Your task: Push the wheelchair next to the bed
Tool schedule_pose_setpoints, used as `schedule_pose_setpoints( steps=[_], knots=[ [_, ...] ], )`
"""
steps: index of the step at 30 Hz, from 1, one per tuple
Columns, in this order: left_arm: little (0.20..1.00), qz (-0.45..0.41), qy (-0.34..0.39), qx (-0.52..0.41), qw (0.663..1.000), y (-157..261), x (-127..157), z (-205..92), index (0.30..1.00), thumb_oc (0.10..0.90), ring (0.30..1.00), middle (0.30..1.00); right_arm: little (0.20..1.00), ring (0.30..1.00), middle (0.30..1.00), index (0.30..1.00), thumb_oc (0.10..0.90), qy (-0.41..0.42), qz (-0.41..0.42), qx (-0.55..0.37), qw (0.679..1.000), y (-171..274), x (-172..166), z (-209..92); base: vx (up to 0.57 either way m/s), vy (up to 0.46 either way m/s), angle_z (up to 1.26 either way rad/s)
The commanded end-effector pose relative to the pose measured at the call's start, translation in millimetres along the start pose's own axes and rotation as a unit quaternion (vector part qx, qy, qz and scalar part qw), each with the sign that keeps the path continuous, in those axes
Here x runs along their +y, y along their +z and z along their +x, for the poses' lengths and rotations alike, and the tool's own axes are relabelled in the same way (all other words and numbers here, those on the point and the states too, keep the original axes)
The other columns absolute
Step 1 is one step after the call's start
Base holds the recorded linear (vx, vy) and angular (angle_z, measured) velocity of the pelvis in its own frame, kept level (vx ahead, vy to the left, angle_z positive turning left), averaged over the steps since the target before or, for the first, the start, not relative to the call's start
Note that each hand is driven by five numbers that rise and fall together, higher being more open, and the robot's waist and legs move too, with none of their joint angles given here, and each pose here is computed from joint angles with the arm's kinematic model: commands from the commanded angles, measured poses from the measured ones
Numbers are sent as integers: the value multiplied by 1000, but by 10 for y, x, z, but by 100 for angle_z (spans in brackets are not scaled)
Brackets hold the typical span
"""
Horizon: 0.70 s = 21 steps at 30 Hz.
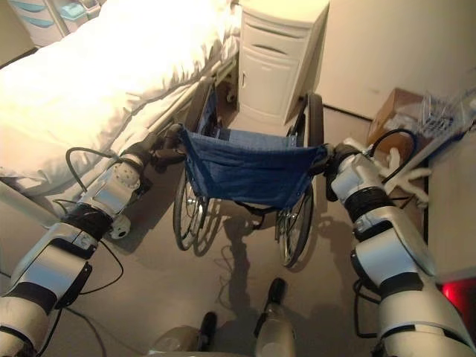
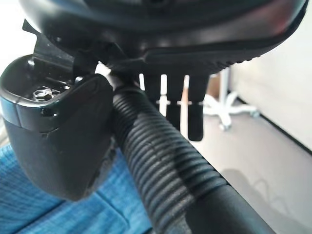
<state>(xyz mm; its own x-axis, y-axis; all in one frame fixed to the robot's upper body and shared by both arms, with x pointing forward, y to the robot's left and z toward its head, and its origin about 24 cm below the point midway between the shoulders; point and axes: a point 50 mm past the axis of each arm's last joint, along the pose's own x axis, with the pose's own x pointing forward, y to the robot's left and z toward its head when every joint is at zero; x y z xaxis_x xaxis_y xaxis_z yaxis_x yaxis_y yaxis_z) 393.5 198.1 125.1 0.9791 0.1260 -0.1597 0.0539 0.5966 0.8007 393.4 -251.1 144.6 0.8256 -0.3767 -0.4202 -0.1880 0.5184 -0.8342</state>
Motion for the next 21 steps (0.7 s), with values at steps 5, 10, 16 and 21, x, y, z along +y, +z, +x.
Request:
schedule_pose_setpoints(
  steps=[5,10,16,21],
  knots=[
    [300,-11,-27,38,999,-259,-332,-33,300,400,300,300,300,300,300,300,400,96,-29,-219,971,975,509,-368,237,-82,33],
    [300,-35,-8,22,999,-194,-210,-36,300,400,300,300,300,300,300,300,400,90,-30,-213,972,815,439,-335,224,-125,19],
    [300,-51,-5,37,998,-248,-172,-22,300,400,300,300,300,300,300,300,400,107,-51,-200,973,702,444,-266,312,-70,12],
    [300,-48,4,44,998,-318,-109,-28,300,400,300,300,300,300,300,300,400,102,-50,-199,974,749,470,-267,433,163,-27]
  ],
)
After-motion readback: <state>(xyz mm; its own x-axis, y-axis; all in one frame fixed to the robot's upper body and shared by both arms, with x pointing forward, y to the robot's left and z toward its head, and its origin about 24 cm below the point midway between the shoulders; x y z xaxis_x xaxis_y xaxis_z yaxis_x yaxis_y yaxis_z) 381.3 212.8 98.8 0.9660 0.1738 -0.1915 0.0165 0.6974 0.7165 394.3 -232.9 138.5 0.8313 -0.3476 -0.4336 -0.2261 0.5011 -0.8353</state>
